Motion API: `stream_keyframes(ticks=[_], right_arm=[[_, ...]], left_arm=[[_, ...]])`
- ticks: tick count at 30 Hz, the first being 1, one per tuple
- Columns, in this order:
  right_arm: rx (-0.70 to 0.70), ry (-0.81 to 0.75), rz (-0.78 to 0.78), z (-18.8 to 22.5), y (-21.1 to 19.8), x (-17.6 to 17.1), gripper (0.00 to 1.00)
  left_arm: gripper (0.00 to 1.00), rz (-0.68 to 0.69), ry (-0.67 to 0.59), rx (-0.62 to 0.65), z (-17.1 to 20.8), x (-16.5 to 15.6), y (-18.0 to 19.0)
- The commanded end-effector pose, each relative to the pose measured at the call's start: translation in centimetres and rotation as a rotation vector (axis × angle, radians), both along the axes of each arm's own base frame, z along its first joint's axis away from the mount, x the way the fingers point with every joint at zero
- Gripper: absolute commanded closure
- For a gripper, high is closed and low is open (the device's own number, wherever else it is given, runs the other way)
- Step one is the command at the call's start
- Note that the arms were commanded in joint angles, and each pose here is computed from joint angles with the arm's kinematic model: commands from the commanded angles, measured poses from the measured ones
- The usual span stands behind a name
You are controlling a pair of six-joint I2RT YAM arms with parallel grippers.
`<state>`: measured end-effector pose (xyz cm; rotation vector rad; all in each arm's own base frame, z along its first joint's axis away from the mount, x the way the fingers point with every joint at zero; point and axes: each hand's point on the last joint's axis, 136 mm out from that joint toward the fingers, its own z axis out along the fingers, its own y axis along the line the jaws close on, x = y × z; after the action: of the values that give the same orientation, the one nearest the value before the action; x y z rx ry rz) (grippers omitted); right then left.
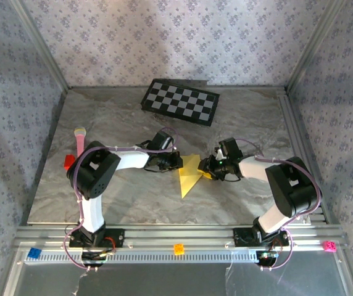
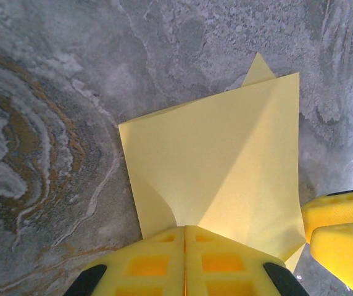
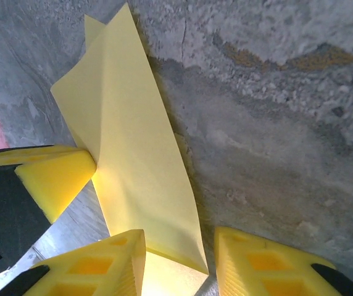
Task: Fold a paper plane with a square sheet of paper (pick it up from the middle)
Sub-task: Fold the wing for the fifth time at the center of the table.
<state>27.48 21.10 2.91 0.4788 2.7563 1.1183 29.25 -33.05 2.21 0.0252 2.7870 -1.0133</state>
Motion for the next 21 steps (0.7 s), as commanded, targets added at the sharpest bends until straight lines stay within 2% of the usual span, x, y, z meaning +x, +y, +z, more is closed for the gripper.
stream_keyframes(ticks=[1, 8, 21], right_arm=[[0.028, 0.01, -0.015, 0.0, 0.2, -0.1, 0.66], [0.088, -0.057, -0.005, 1.5, 0.8, 1.3, 0.67], [0.11, -0.045, 0.086, 1.3, 1.5, 1.3, 0.68]], left_arm=[[0.91, 0.0, 0.035, 0.055, -1.0, -1.0, 0.9], [0.91, -0.006, 0.041, 0.049, -1.3, -1.0, 0.8], [0.9, 0.003, 0.037, 0.05, -1.3, -1.1, 1.0]])
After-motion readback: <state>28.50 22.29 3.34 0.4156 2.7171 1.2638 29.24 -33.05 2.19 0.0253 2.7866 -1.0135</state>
